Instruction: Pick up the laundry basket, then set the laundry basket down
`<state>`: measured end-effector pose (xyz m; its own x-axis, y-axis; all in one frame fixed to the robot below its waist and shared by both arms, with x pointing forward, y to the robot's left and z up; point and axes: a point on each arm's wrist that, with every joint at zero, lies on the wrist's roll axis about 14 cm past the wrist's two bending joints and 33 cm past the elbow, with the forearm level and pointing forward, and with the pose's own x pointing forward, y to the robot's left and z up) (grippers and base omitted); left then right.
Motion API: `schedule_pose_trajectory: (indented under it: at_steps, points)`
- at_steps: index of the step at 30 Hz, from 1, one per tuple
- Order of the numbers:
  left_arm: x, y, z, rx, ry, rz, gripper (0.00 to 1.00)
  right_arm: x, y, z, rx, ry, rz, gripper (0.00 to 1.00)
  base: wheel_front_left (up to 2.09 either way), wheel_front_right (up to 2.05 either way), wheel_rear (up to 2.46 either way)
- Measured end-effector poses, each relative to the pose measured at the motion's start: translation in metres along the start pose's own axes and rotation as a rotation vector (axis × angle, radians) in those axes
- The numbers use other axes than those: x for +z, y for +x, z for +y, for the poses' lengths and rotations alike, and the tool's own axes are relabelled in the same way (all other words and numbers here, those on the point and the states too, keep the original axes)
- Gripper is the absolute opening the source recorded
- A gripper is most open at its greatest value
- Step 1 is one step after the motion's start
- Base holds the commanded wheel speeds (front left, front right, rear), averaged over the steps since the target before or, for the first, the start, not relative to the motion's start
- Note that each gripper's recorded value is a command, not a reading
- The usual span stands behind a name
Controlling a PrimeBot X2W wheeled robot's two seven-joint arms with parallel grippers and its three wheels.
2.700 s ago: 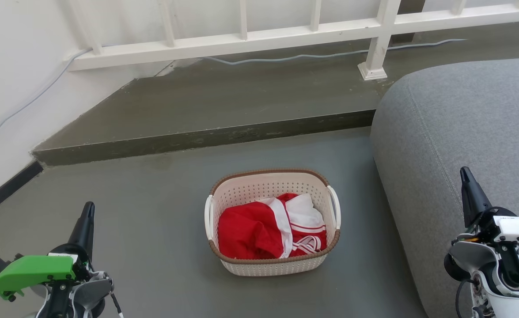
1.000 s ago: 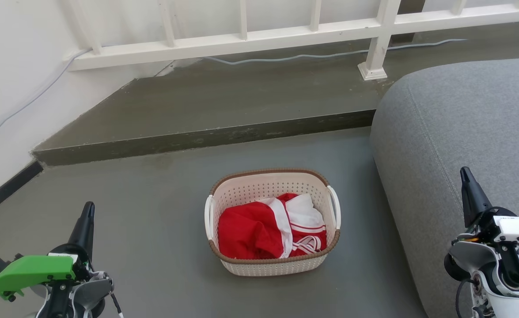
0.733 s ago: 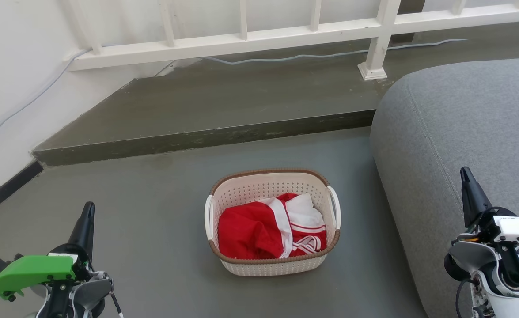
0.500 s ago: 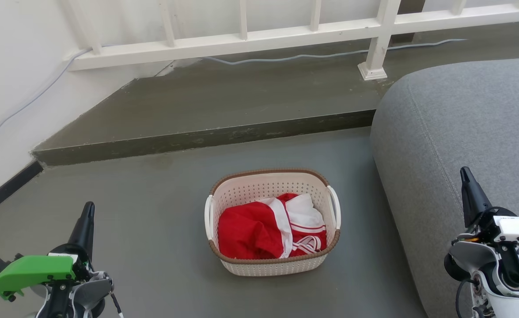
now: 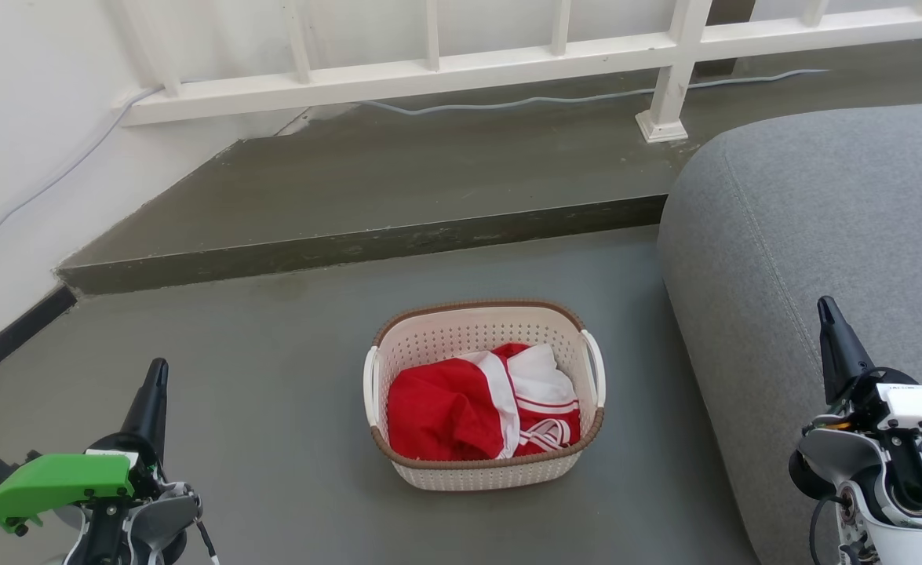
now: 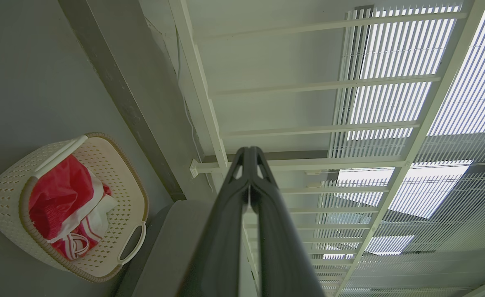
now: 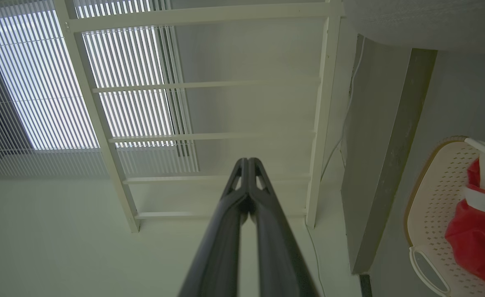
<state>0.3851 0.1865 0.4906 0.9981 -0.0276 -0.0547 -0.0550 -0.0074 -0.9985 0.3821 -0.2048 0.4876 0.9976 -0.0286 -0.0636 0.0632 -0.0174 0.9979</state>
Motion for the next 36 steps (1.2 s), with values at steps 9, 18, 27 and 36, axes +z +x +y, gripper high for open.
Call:
schedule_pose_trajectory:
  at_steps: [9,18,27,36]
  points:
    - [0.0,0.0,0.0,0.0,0.0,0.0,0.0,0.0,0.0,0.0,0.0,0.0,0.0,0.0,0.0,0.0,0.0]
    - [-0.003,-0.002,0.011,0.033,-0.013,0.001,1.0,-0.003,-0.004,-0.014,-0.041,0.013,0.001,1.0,0.0,0.0,0.0]
    - [-0.011,-0.009,0.028,0.082,-0.027,0.006,1.0,-0.008,-0.017,-0.036,-0.105,0.032,0.0,1.0,0.0,0.0,0.0]
    - [-0.011,-0.007,0.022,0.063,-0.02,-0.007,1.0,-0.012,-0.014,-0.027,-0.077,0.02,0.005,1.0,0.0,0.0,0.0]
